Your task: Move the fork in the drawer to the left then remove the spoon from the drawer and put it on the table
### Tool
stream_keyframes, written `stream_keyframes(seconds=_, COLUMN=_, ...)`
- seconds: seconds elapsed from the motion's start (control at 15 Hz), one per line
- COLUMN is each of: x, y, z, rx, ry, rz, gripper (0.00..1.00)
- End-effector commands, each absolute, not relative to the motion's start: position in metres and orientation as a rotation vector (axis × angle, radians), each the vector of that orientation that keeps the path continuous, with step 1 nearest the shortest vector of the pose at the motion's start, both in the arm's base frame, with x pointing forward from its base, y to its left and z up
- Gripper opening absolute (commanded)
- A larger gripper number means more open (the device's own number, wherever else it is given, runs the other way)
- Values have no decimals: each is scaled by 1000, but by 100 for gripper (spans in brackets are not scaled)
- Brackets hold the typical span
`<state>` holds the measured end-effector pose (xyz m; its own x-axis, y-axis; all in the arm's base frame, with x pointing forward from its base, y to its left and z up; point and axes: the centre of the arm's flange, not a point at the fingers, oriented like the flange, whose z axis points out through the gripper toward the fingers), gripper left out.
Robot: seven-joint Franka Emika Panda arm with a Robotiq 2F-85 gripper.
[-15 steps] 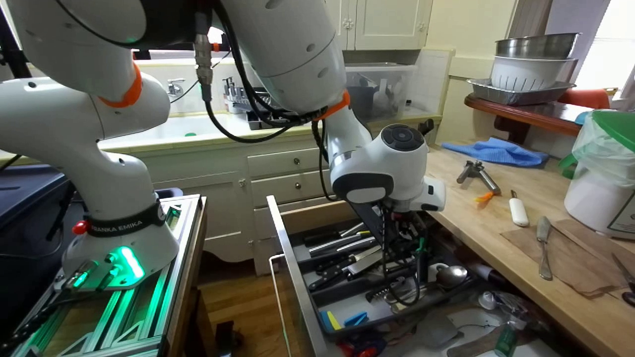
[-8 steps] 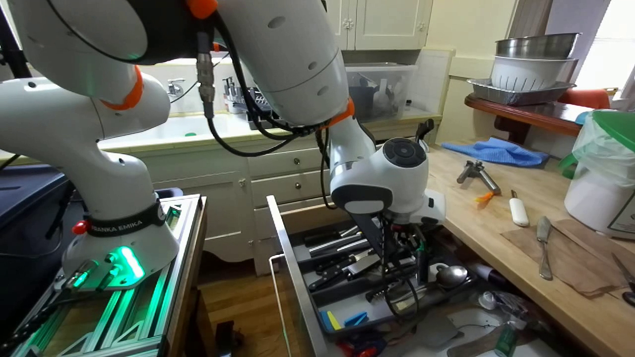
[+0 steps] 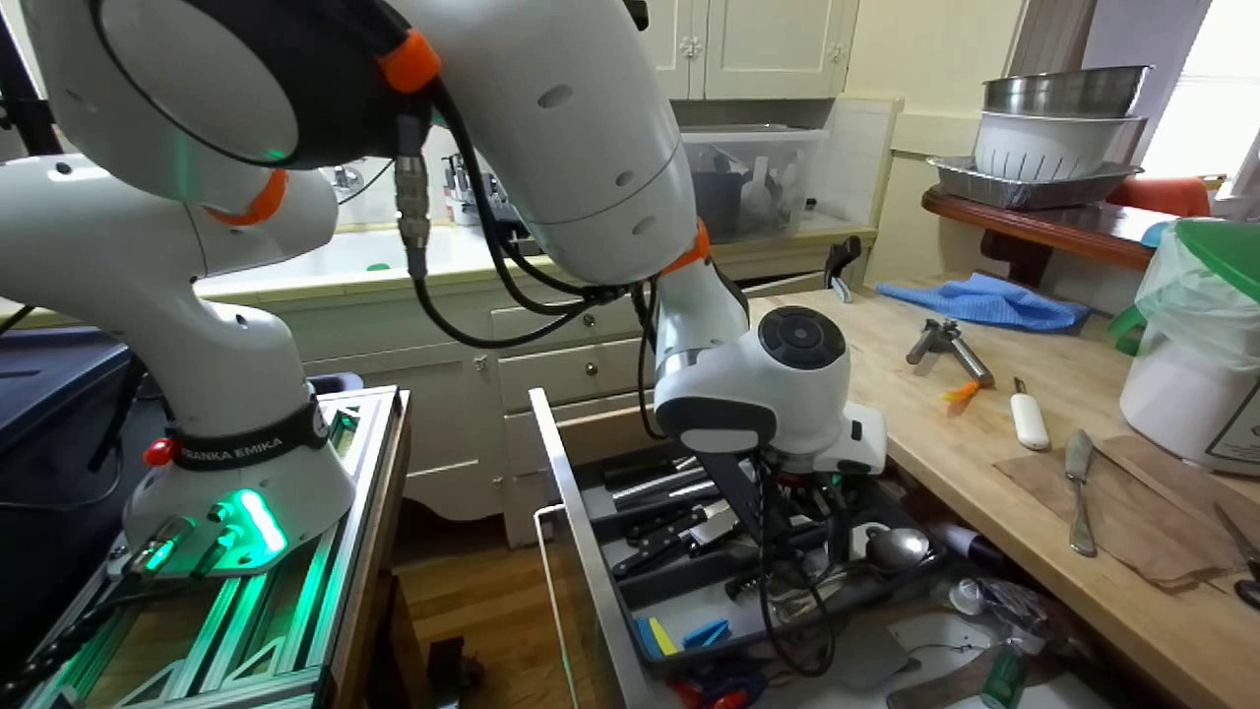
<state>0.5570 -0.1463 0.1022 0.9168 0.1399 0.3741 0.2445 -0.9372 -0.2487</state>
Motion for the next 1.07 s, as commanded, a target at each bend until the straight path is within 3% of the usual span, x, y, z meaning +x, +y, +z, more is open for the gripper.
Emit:
stream_keyframes(seconds=0.0, x=560, y=-153, z=90, rx=-2791, ry=-284, rz=-540, gripper=30)
stream_keyframes(seconds=0.07, x=560, y=-153, z=91, rx=-2791, ry=-284, rz=-539, gripper=31)
stream_keyframes(seconds=0.67, x=557, y=-164, z=130, rx=-2917, ry=-237, rz=-420, gripper=97)
stream_keyframes(seconds=1.0, x=556, y=-185, z=129, rx=-3037, ry=-173, rz=-303, gripper=100)
